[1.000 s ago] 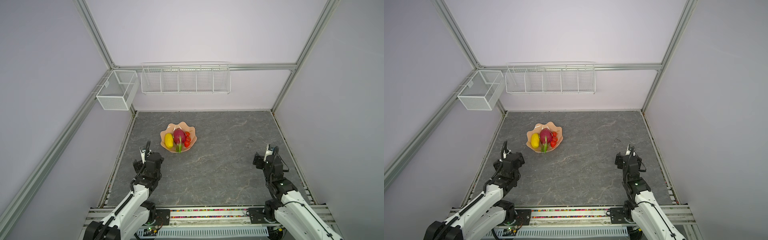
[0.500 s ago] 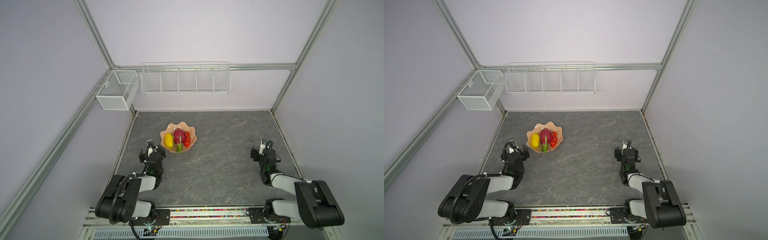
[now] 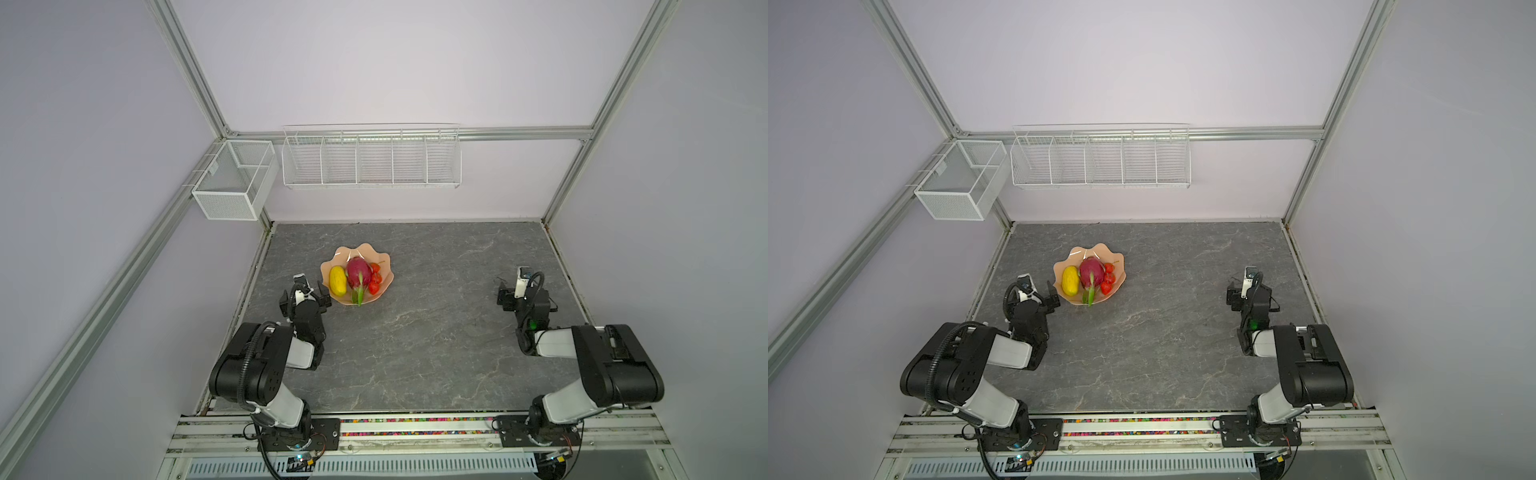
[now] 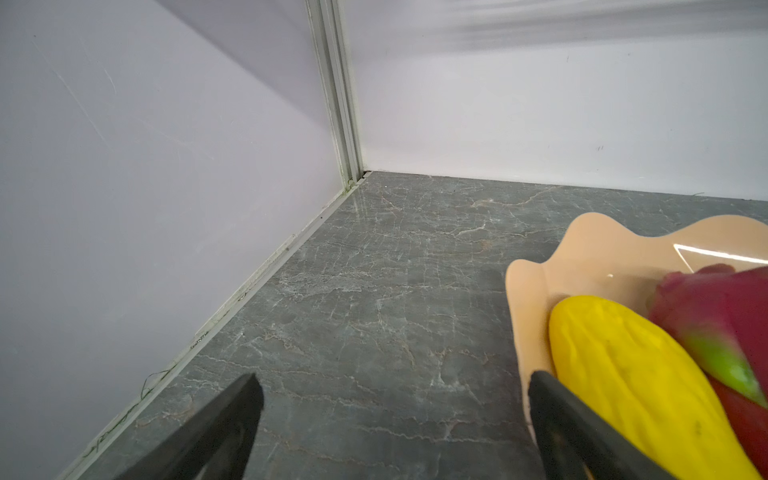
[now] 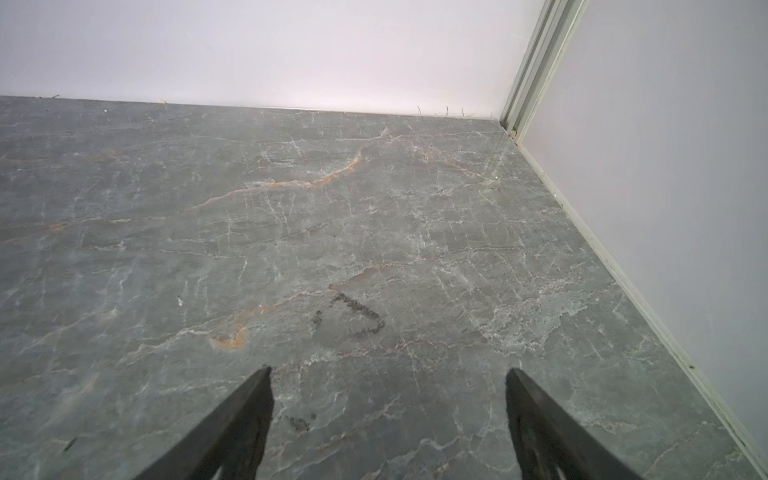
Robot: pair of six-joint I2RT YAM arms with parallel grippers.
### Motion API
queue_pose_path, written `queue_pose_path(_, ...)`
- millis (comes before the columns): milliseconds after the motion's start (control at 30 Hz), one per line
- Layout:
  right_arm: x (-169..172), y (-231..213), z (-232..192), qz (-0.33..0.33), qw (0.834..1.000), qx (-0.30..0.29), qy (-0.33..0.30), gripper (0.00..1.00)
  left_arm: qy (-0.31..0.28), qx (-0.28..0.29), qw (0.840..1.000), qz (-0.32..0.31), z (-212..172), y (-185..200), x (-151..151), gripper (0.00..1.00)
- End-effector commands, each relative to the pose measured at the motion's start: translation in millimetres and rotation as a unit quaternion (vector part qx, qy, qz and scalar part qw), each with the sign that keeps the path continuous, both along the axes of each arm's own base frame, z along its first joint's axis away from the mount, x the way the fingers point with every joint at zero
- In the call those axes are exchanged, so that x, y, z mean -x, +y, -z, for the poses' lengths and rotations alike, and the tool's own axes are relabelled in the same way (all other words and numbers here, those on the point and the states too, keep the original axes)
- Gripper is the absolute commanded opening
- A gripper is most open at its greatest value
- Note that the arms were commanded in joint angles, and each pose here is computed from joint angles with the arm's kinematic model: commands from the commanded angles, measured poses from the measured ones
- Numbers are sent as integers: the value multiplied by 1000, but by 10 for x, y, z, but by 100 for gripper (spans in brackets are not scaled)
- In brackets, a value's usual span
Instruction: Place and organize the fake fruits in the fruit bowl
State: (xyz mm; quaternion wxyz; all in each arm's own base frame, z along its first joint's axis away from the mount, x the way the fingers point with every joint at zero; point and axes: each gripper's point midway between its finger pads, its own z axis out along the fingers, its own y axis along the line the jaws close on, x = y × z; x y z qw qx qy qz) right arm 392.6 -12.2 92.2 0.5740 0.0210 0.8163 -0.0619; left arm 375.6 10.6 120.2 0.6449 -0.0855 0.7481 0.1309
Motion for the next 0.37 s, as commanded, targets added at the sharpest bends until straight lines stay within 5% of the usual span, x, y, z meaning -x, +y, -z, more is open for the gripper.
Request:
queue_pose_path(0, -5, 14, -16, -7, 1000, 1, 0, 89, -13, 0, 1000, 0, -90, 10, -38, 99)
queue_pose_path(333, -10, 17, -15, -9, 1000, -1, 1, 89, -15, 0, 1000, 0, -94, 10, -40, 99)
